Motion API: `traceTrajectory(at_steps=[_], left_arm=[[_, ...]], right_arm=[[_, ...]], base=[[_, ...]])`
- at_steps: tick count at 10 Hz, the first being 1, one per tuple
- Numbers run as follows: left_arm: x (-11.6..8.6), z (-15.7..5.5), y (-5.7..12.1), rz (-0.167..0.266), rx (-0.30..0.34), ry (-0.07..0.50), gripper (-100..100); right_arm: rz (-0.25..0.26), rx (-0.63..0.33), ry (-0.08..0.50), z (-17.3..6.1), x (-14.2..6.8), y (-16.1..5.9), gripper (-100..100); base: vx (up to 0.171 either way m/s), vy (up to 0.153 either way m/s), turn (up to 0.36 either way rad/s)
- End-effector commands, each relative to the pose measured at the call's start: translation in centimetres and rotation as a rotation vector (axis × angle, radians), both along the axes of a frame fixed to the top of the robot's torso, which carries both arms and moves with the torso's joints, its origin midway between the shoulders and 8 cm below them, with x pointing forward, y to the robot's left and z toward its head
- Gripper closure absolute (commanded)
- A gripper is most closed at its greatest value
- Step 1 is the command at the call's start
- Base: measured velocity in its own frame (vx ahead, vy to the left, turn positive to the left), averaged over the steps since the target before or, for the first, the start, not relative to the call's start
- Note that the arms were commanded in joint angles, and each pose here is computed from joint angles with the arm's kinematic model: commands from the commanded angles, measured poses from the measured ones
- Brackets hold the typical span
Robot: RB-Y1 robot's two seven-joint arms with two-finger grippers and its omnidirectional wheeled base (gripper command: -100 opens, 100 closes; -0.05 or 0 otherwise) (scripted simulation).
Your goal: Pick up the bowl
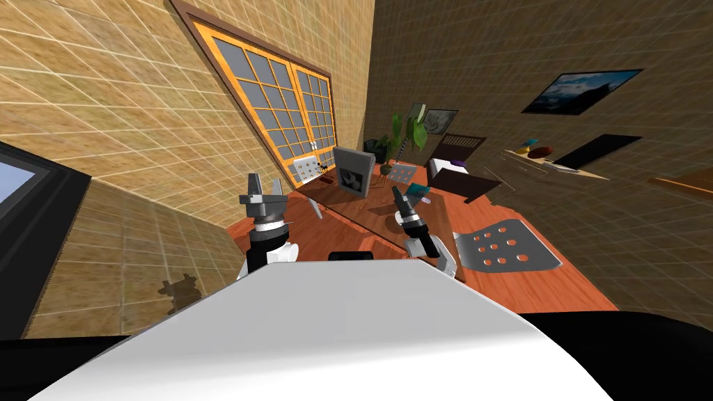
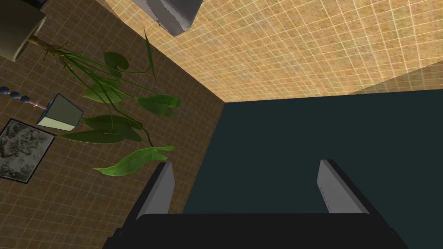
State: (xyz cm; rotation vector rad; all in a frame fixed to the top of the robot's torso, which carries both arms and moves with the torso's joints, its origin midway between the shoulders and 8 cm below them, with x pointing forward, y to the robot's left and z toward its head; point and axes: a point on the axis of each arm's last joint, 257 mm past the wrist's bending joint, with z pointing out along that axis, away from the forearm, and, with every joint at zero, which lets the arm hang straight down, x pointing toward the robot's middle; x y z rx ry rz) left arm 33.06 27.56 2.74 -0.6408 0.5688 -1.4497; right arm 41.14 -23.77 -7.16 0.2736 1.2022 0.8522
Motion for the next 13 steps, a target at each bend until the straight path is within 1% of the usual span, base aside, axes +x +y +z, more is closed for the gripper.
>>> traceTrajectory(at_steps=[1, 2, 3, 4, 5, 6, 7, 8, 9, 10, 11, 12, 13], left_arm=[[0.0, 0.0, 0.0, 0.0, 0.0, 0.0, 0], [0.0, 0.0, 0.0, 0.0, 0.0, 0.0, 0], [0.0, 0.0, 0.0, 0.0, 0.0, 0.0, 0], [0.0, 0.0, 0.0, 0.0, 0.0, 0.0, 0], [0.0, 0.0, 0.0, 0.0, 0.0, 0.0, 0], [0.0, 0.0, 0.0, 0.0, 0.0, 0.0, 0], [0.0, 0.0, 0.0, 0.0, 0.0, 0.0, 0], [0.0, 0.0, 0.0, 0.0, 0.0, 0.0, 0], [0.0, 0.0, 0.0, 0.0, 0.0, 0.0, 0], [0.0, 0.0, 0.0, 0.0, 0.0, 0.0, 0], [0.0, 0.0, 0.0, 0.0, 0.0, 0.0, 0], [0.0, 0.0, 0.0, 0.0, 0.0, 0.0, 0], [0.0, 0.0, 0.0, 0.0, 0.0, 0.0, 0]], right_arm=[[0.01, -0.09, 0.025, -1.4, 0.5, 0.7, -100], [0.018, -0.146, 0.051, -2.7, 1.0, 1.1, -100], [0.02, -0.175, 0.049, -2.8, 1.0, 1.1, -100], [0.027, -0.245, 0.074, -4.2, 1.4, 1.4, -100], [0.028, -0.258, 0.073, -4.2, 1.4, 1.4, -100], [0.035, -0.336, 0.098, -5.8, 1.7, 1.6, -100], [0.037, -0.343, 0.099, -5.8, 1.7, 1.6, -100], [0.044, -0.419, 0.124, -7.4, 2.0, 1.7, -100], [0.046, -0.43, 0.125, -7.5, 2.0, 1.6, -100], [0.054, -0.513, 0.152, -9.2, 2.2, 1.6, -100], [0.063, -0.577, 0.184, -11.0, 2.4, 1.5, -100], [0.065, -0.606, 0.181, -11.1, 2.3, 1.3, -100], [0.073, -0.688, 0.212, -13.0, 2.4, 0.9, -100]], base=[[-0.012, 0.004, 0.181], [-0.019, 0.001, 0.273], [-0.014, -0.005, 0.112], [-0.018, -0.002, 0.181], [-0.014, -0.004, 0.089], [-0.015, -0.001, 0.173], [-0.014, -0.007, 0.104], [-0.021, -0.006, 0.22], [-0.016, -0.01, 0.077], [-0.023, -0.01, 0.147], [-0.035, -0.012, 0.275], [-0.026, -0.016, 0.113], [-0.03, -0.018, 0.158]])
